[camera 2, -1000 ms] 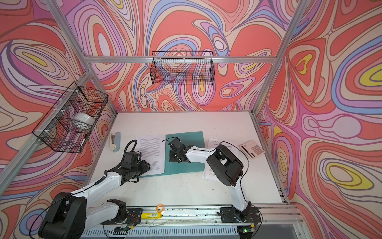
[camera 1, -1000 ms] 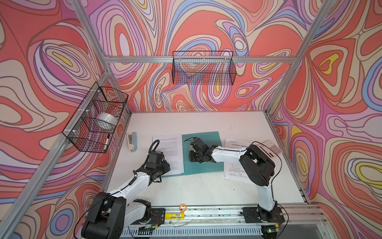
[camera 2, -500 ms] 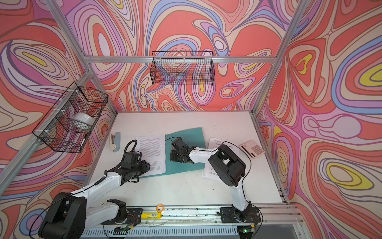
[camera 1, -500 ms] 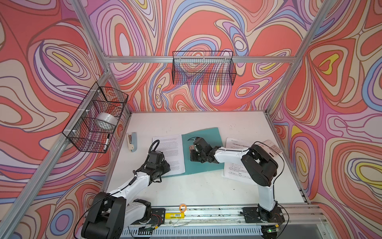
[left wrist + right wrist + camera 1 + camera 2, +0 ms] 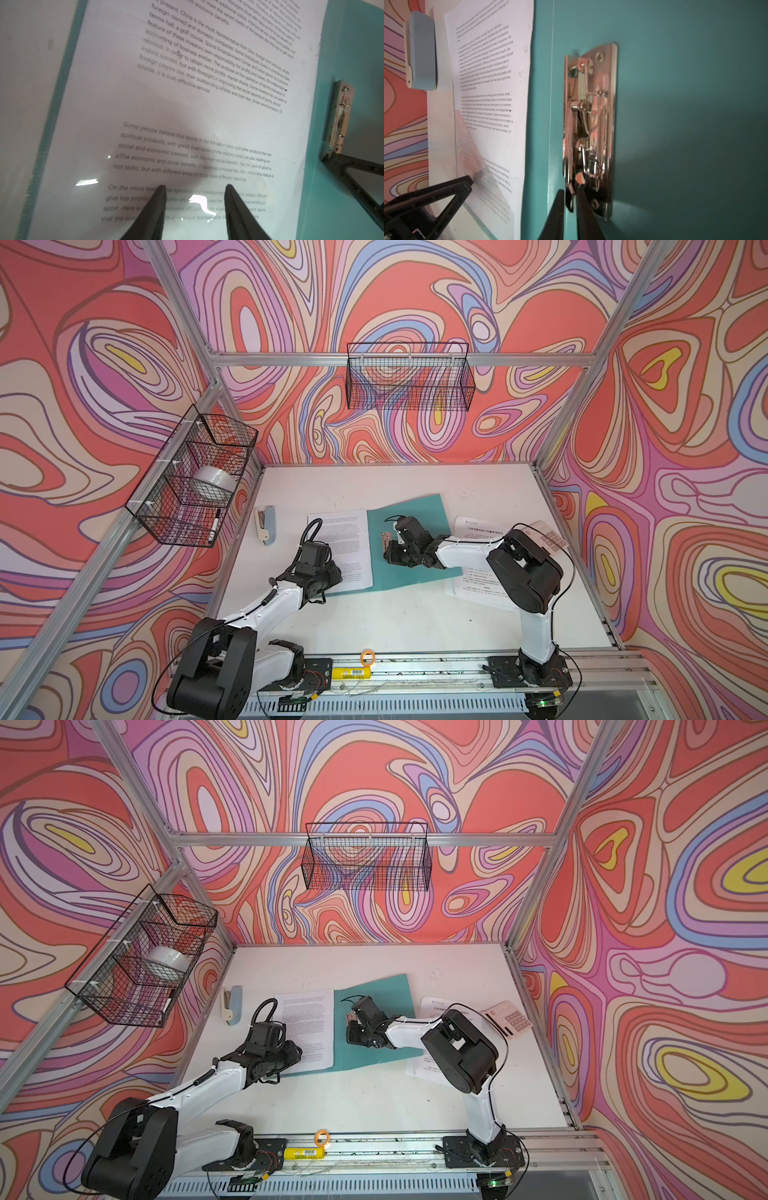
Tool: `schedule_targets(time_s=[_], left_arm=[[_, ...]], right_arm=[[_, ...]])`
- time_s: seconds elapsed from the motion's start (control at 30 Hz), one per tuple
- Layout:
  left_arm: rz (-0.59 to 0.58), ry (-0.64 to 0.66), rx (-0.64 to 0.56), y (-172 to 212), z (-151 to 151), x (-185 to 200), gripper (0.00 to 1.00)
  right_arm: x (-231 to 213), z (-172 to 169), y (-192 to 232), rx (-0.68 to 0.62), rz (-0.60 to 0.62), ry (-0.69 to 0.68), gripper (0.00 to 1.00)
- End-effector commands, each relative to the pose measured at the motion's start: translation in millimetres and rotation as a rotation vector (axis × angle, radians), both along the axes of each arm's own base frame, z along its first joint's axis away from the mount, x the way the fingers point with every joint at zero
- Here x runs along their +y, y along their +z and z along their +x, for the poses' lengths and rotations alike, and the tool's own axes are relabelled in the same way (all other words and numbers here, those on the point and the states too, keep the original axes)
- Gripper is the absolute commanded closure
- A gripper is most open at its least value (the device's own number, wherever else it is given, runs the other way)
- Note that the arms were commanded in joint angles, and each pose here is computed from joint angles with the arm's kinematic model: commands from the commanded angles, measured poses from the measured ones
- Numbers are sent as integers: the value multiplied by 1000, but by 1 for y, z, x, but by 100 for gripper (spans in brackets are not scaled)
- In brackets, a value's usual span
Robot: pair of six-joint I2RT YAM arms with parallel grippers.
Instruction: Put the files into the folder
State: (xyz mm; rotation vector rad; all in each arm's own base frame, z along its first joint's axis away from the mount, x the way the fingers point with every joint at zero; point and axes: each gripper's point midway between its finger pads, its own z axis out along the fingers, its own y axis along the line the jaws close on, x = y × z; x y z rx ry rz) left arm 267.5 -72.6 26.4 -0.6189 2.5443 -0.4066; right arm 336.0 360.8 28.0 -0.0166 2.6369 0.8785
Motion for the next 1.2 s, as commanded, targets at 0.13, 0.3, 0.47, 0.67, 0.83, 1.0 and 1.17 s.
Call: schedule_targets(time_s=[0.13, 0.3, 0.47, 0.67, 0.83, 1.0, 1.17], left_arm=[[26, 1, 66, -12, -13, 6, 53], [24, -4, 68, -12, -14, 5, 53], [20, -7, 68, -12, -13, 4, 53], [20, -6, 63, -11, -14, 4, 53], [17, -10, 66, -11, -14, 3, 53], [17, -12, 67, -11, -13, 3, 53], [17, -11, 68, -12, -14, 3, 53]], right_arm=[[-16, -5, -5, 39, -17, -30, 87], [-17, 0, -1, 31, 11, -39, 87], [-19, 3, -1, 40, 53, -54, 87], [-14, 5, 1, 39, 97, -53, 86], [-13, 6, 1, 59, 142, -59, 88], [-12, 6, -1, 67, 153, -60, 94], [-12, 5, -3, 75, 146, -55, 91]])
